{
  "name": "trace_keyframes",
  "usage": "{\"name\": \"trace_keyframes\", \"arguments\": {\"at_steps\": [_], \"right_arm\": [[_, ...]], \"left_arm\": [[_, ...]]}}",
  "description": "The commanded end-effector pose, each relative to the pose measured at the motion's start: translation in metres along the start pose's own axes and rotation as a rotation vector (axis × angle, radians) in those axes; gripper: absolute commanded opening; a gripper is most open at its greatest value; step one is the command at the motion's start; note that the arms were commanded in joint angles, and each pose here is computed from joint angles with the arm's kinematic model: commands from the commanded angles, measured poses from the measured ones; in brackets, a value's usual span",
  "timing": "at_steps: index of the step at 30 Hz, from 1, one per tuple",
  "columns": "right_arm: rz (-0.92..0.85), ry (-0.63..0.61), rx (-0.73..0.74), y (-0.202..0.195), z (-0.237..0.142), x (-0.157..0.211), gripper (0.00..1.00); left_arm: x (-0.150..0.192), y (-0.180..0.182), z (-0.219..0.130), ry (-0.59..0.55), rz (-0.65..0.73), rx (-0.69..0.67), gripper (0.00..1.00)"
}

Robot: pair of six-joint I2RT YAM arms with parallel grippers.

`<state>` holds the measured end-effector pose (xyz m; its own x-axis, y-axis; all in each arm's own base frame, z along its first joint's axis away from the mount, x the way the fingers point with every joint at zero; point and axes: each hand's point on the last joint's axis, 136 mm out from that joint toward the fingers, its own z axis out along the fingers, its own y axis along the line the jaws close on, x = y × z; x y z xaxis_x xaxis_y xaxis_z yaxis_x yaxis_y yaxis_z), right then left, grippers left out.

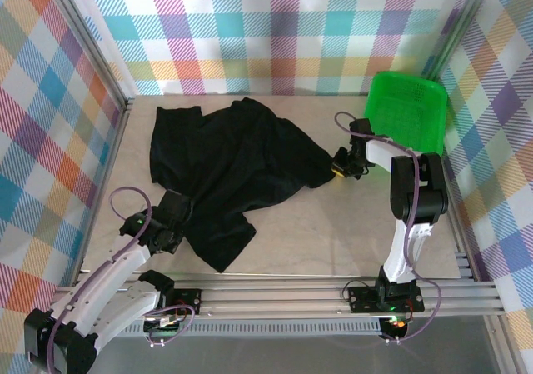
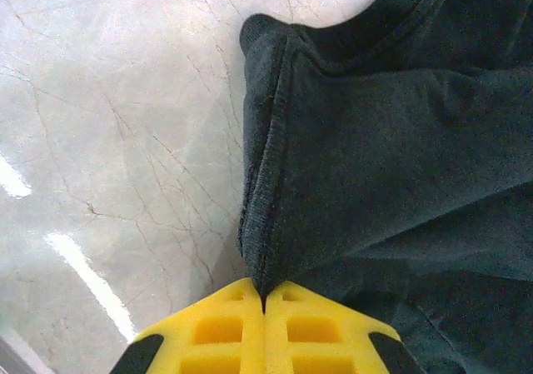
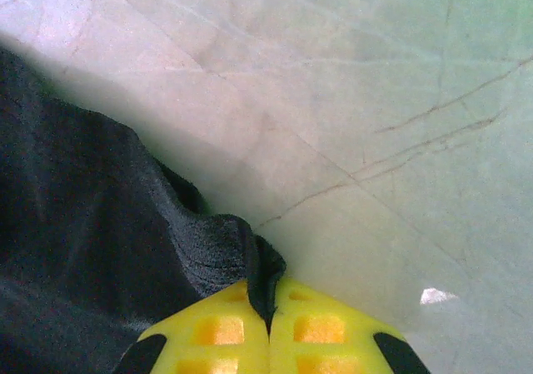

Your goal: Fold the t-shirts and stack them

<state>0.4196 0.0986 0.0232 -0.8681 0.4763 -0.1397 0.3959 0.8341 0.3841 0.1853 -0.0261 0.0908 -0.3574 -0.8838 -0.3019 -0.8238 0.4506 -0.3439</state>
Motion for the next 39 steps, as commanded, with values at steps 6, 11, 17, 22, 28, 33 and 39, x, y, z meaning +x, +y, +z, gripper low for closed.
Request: {"name": "trace_keyframes", "arguments": {"at_steps": [6, 11, 17, 22, 28, 33, 39], "right_arm": [[-0.08, -0.207, 0.069, 0.029, -0.068, -0.07, 0.0], [-0.049, -0.248, 0.099, 0.022, -0.087, -0.084, 0.0], [-0.068, -0.193, 0.032, 0.034, -0.085, -0.074, 0.0], [-0.043, -0.139, 0.038, 0.026, -0.074, -0.059, 0.0], [0.004, -0.11, 0.073, 0.007, -0.065, -0.041, 0.0], [0.092, -0.124, 0.138, -0.029, -0.066, -0.036, 0.0], [0.179, -0.153, 0.172, -0.066, -0.08, -0.044, 0.0]], "left_arm": [[0.003, -0.008, 0.025, 0.052, -0.024, 0.078, 0.0], [0.009, -0.007, 0.044, 0.097, 0.014, 0.079, 0.0], [0.012, 0.008, 0.05, 0.113, 0.049, 0.021, 0.09], [0.014, 0.012, 0.043, 0.129, 0.033, 0.031, 0.37], [0.02, 0.019, 0.036, 0.164, 0.008, 0.017, 0.45], [0.027, 0.015, 0.037, 0.204, -0.024, 0.034, 0.49], [0.027, 0.008, 0.035, 0.212, -0.019, 0.059, 0.52]]}}
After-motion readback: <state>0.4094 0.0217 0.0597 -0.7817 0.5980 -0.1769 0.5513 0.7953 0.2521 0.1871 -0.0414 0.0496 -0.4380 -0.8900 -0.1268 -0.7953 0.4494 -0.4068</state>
